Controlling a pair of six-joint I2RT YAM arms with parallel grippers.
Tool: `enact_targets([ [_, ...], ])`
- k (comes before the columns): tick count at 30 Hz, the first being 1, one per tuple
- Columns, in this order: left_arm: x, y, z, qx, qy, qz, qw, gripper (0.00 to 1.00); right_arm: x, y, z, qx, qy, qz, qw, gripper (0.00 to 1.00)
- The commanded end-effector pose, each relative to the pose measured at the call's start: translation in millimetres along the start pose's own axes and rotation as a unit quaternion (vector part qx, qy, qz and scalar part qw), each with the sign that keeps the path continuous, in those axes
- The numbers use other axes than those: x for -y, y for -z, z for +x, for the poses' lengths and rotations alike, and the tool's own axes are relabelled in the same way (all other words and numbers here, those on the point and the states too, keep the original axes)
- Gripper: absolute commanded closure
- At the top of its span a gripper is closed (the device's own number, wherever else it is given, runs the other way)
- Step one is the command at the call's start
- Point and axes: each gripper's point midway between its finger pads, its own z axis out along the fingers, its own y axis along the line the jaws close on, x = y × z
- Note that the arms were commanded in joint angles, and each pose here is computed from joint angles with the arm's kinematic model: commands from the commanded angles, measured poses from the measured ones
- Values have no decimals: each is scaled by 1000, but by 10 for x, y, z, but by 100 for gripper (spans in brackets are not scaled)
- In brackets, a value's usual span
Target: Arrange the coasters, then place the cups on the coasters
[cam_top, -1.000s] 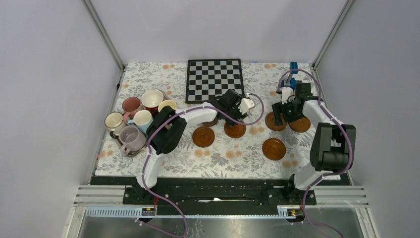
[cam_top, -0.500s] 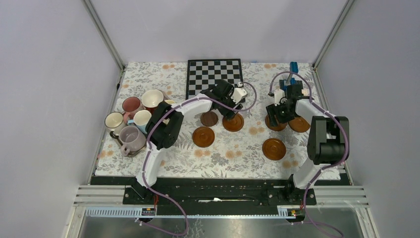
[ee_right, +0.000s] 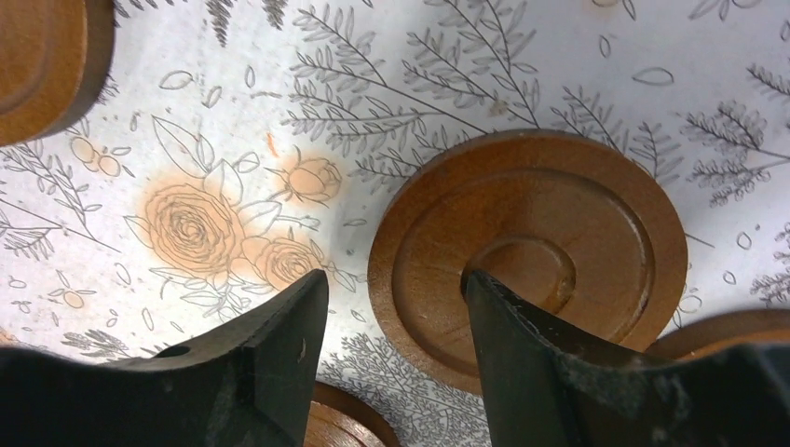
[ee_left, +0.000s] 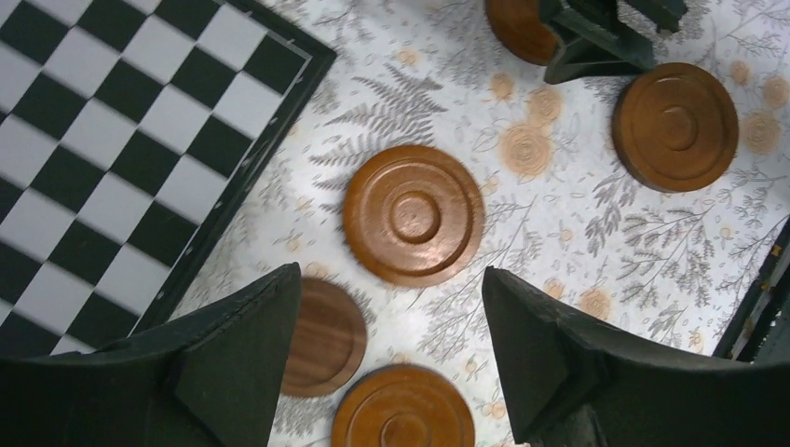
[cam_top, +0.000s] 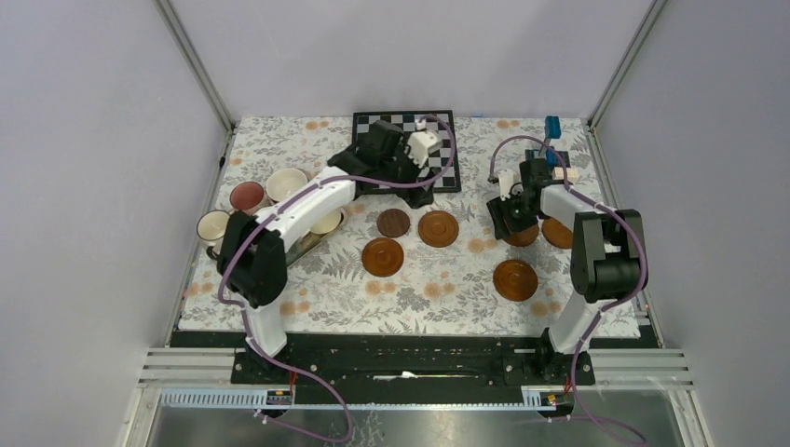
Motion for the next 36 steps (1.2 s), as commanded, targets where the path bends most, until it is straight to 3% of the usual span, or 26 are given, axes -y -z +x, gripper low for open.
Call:
enact_targets([
  [1, -205, 151, 158, 6, 40, -9, 999, 23, -178, -89, -121, 3, -8, -34, 999, 38],
  [20, -282, 308, 286, 10, 49, -21, 999, 23, -638, -205, -276, -3, 22, -76, 997, 39],
  [27, -232, 419, 251, 19, 44, -22, 999, 23, -545, 343, -603, 73, 4, -64, 995, 23],
  [33, -190, 553, 272, 13, 46, -30, 998, 23, -155, 904, -601, 128, -23, -29, 991, 20],
  [34, -192, 569, 286, 12, 44, -33, 998, 8, -37, 953, -518, 122, -30, -15, 992, 20],
  [36, -196, 599, 296, 12, 43, -38, 998, 5, 181, 1006, -335, 106, -45, 9, 993, 21],
])
